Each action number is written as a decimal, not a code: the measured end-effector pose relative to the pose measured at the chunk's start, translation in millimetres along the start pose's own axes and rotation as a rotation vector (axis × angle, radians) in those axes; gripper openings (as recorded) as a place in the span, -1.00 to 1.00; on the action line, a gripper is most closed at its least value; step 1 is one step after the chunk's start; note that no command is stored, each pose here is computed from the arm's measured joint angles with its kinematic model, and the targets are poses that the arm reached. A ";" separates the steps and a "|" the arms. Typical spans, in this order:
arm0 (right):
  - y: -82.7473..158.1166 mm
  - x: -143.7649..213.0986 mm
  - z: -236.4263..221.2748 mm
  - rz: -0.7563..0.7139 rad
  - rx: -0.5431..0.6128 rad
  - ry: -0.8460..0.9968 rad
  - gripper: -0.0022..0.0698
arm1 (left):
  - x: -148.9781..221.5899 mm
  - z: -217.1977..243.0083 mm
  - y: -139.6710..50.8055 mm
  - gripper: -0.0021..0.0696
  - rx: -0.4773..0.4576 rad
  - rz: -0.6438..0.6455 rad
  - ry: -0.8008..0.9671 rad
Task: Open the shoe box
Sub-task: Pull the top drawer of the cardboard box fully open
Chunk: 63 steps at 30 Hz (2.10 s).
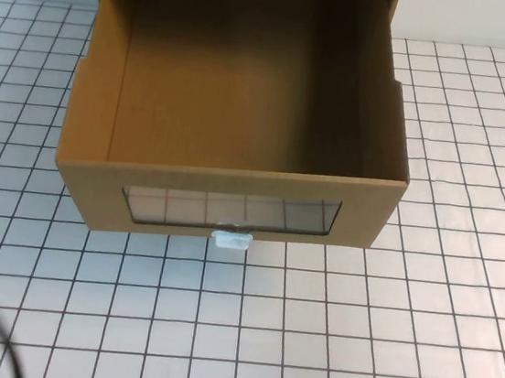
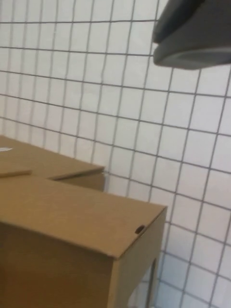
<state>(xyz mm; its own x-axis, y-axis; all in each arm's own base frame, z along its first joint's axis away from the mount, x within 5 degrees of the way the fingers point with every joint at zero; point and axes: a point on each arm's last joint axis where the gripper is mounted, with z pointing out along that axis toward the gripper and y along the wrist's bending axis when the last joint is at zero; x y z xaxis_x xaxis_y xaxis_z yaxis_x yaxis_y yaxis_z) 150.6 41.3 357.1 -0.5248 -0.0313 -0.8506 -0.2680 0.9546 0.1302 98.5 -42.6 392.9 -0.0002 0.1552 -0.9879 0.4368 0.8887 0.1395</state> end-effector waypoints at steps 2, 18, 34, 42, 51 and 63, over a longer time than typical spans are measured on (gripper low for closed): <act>1.2 16.7 -14.1 0.025 -0.012 -0.109 -0.98 | 20.0 -14.9 -5.4 -0.95 -0.023 -0.023 -0.037; -5.5 121.2 -46.4 0.099 -0.031 -0.524 -0.98 | 155.6 -45.9 -24.5 -0.95 -0.141 -0.066 -0.104; -23.4 148.6 -19.4 0.209 0.043 -0.679 -0.98 | 192.8 -37.8 -18.3 -0.95 -0.244 -0.093 -0.084; -22.7 150.5 -17.8 0.229 0.031 -0.652 -0.98 | 192.7 -37.8 -18.2 -0.95 -0.245 -0.093 -0.085; -20.2 156.3 -13.6 0.225 0.012 -0.572 -0.98 | 192.7 -37.8 -18.2 -0.95 -0.245 -0.093 -0.085; -28.5 170.2 -16.2 0.146 0.178 -0.630 -0.98 | 192.6 -37.9 -18.1 -0.95 -0.247 -0.093 -0.086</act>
<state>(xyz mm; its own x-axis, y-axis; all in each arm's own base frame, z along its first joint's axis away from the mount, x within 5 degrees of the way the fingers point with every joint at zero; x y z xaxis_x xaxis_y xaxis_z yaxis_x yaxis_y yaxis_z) 55.8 3.9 216.9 0.0406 0.2287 -0.9726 -0.0640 0.9720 0.2259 56.4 -12.5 202.7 0.0513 0.0399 -0.9979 0.2063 0.9772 0.0497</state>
